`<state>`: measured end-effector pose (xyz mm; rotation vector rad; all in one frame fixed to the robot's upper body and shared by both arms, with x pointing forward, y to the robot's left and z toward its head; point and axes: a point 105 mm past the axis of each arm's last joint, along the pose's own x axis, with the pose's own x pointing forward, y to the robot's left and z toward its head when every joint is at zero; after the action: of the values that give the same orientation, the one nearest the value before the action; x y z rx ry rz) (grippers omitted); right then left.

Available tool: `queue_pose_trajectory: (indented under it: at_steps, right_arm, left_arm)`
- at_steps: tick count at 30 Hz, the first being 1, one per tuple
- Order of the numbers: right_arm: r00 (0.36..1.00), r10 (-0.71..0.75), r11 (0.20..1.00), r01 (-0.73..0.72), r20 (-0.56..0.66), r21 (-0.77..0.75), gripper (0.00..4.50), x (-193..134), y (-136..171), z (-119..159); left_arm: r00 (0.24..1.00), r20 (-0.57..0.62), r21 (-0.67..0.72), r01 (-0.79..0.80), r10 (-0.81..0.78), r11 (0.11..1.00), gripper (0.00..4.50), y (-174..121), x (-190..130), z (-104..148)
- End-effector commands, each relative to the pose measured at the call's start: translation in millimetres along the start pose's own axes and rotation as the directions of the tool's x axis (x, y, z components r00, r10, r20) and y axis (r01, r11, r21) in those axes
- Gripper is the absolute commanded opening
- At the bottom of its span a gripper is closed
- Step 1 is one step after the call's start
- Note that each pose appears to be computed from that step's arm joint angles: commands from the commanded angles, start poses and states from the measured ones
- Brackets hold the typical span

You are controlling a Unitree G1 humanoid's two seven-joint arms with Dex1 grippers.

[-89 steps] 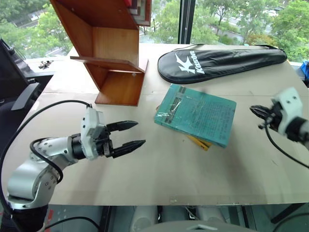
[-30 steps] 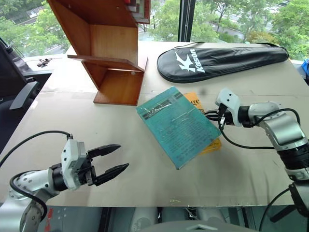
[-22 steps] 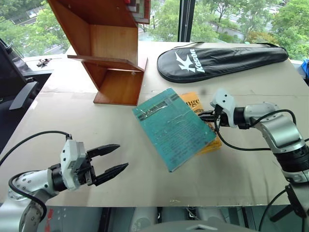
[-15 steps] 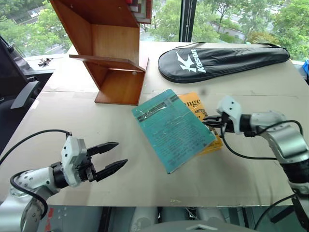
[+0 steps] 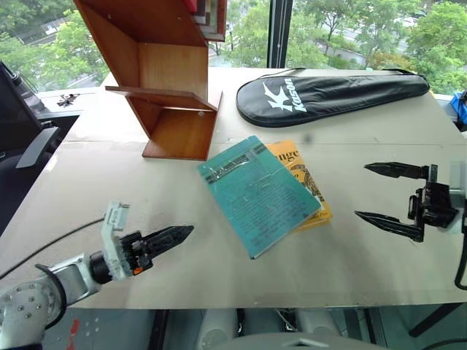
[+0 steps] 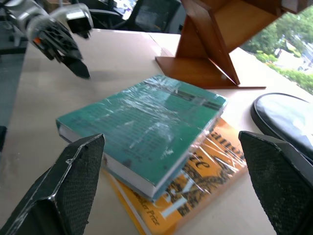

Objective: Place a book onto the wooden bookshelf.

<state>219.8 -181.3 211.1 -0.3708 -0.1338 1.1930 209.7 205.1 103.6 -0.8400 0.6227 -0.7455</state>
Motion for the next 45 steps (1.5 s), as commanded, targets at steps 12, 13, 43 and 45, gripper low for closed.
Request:
queue_pose_trajectory:
  at_steps: [12,13,43,45]
  right_arm:
    - [0.988,0.156,0.986,-0.155,0.007,-0.057,4.45,15.8,21.7,18.8]
    - [0.987,0.158,0.986,-0.157,0.005,-0.059,4.45,16.8,21.6,19.1]
    - [0.995,-0.056,0.998,0.058,0.081,-0.021,4.5,12.9,-20.0,1.9]
    - [0.993,-0.068,0.997,0.071,0.093,-0.034,4.5,13.5,-27.4,3.9]
  left_arm:
    - [0.997,0.071,-0.297,0.06,-0.041,0.953,3.77,0.3,86.6,3.1]
    - [0.996,0.071,-0.301,0.071,-0.051,0.951,3.77,-0.5,90.7,3.8]
    - [0.952,0.046,0.968,0.033,-0.304,0.249,0.05,-183.8,48.9,99.3]
    - [0.959,0.036,0.998,-0.048,-0.282,-0.033,0.05,-205.4,51.4,113.8]
